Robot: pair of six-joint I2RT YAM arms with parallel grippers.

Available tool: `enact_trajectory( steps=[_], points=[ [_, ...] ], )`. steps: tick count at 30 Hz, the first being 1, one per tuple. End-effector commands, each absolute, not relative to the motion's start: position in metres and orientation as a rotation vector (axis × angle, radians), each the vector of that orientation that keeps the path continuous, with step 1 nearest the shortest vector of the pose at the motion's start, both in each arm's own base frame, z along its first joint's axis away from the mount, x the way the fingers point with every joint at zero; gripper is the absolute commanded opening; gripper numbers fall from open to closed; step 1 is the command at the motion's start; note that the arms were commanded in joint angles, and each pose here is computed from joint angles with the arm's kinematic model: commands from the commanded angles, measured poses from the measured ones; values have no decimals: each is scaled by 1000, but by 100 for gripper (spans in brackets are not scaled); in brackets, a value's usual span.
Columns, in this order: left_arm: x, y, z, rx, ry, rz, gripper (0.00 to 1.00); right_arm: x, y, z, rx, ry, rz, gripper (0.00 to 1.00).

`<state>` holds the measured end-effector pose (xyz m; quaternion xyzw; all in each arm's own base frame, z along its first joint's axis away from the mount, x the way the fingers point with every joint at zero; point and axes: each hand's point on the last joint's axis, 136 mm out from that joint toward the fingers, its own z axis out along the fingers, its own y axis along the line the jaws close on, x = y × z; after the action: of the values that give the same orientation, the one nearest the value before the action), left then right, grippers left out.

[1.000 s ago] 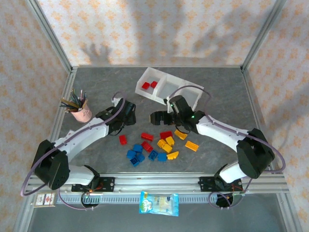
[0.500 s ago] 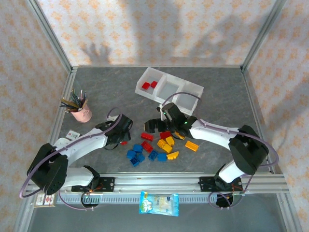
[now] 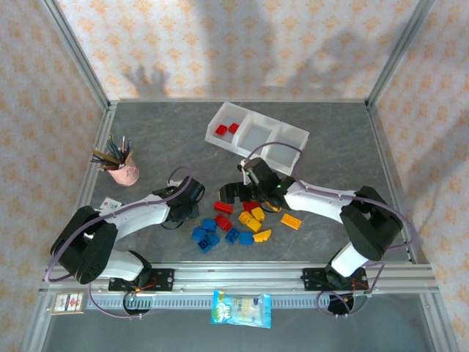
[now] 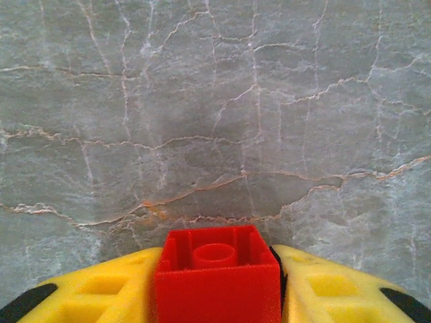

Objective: Sort the legos into containers by color
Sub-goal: Pick up the lego from the middle-left of the table, then place the lego in the container.

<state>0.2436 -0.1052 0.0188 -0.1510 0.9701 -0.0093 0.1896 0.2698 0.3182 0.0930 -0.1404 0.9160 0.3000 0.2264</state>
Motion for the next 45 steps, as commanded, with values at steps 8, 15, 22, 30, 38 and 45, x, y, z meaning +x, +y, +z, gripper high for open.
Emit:
enact_trajectory(
  steps=[8,15,22,30,38,45],
  points=[
    [252,-108,32,-394,2673,-47,30,281,319,113,-314,2496,846,100],
    [291,-116,87,-359,2514,-65,29,301,293,131,-190,2459,859,100],
    [371,-143,149,-274,2362,-72,29,337,254,155,-21,2389,838,100],
    [471,-183,172,-227,2270,-132,29,364,215,166,123,2351,804,100],
    [572,-200,139,-240,2240,-116,28,373,200,168,144,2344,750,100],
    [608,-210,141,-218,2238,-108,46,372,198,174,137,2341,742,100]
  ],
)
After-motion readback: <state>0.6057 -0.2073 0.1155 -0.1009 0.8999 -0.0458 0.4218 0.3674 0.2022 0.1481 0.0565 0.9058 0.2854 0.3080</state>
